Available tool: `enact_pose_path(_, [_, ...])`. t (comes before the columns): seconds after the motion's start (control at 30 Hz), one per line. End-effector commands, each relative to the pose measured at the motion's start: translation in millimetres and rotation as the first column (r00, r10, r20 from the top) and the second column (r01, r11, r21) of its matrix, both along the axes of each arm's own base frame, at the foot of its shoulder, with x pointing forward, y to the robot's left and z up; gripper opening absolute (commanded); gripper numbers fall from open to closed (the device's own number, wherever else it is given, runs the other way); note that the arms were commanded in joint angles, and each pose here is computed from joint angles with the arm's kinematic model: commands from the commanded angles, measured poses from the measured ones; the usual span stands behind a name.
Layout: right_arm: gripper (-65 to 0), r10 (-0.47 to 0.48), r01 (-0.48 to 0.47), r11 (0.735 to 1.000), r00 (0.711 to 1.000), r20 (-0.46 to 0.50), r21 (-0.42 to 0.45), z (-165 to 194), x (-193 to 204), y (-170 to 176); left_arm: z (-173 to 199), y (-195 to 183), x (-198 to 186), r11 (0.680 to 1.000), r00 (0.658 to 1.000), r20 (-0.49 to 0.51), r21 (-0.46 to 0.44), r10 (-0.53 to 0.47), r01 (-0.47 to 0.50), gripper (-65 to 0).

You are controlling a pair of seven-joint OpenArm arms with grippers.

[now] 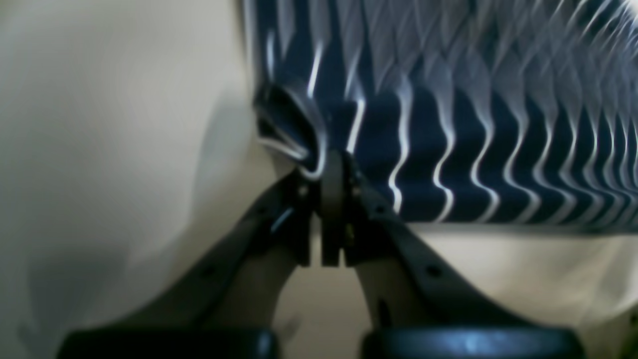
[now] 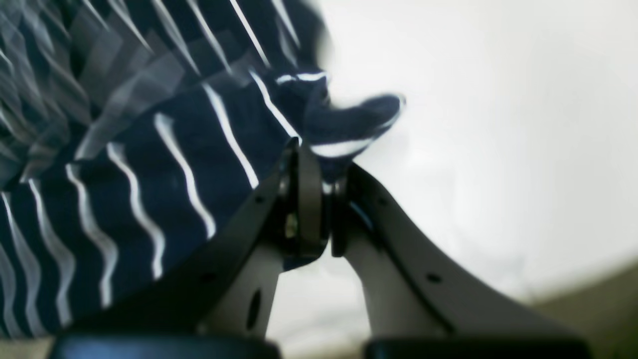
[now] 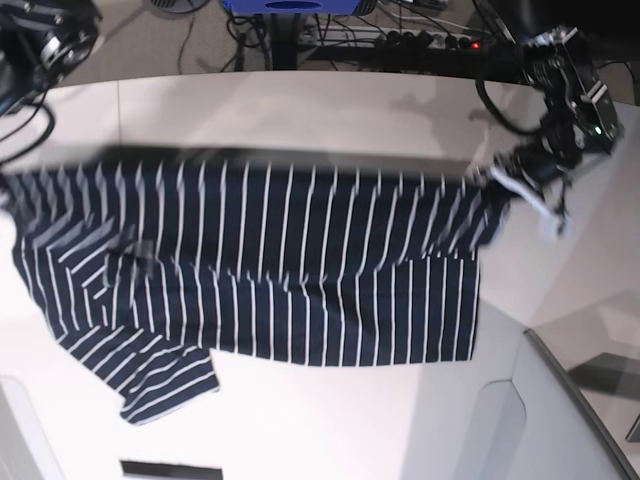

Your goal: Layout the t-shirt on the table in an organized manner, then fold the t-shirt properly

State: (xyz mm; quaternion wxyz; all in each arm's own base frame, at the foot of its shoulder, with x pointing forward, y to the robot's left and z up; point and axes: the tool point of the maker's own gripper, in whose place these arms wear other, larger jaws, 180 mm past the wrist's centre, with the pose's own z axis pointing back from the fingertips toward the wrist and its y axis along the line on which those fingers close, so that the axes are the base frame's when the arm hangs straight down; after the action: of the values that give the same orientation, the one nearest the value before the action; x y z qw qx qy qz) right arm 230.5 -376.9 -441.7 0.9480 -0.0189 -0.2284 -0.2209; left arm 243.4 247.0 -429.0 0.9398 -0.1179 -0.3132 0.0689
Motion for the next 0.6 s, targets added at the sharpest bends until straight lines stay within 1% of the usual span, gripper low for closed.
enact_pose_path(0.0, [-64.8, 0.010, -0.006, 0.999, 0.994, 0.106, -0.041, 23, 25, -10, 19, 10, 18, 1.000, 0.996, 0.086, 0.014, 0.017, -0.019, -65.0])
enact_pose_path(0.17, [-64.8, 0.009, -0.007, 1.000, 0.996, 0.090, -0.030, 12, 15, -7, 13, 11, 7, 1.000, 0.996, 0.089, 0.018, 0.024, -0.026, -65.0])
enact_pose_path(0.23, [-64.8, 0.010, -0.009, 1.000, 0.997, 0.077, -0.014, 5, 12, -4, 4, 10, -4, 1.000, 0.998, 0.059, 0.012, 0.028, -0.029, -65.0])
enact_pose_path(0.43, [-64.8, 0.009, -0.008, 1.000, 0.999, 0.043, -0.008, -4, -2, -3, -16, 11, -23, 0.999, 0.999, -0.004, -0.013, 0.048, -0.048, -65.0])
enact_pose_path(0.57, [-64.8, 0.006, -0.005, 1.000, 0.999, 0.033, -0.014, -8, -12, -5, -18, 11, -29, 0.998, 0.998, 0.011, -0.011, 0.054, -0.054, -65.0])
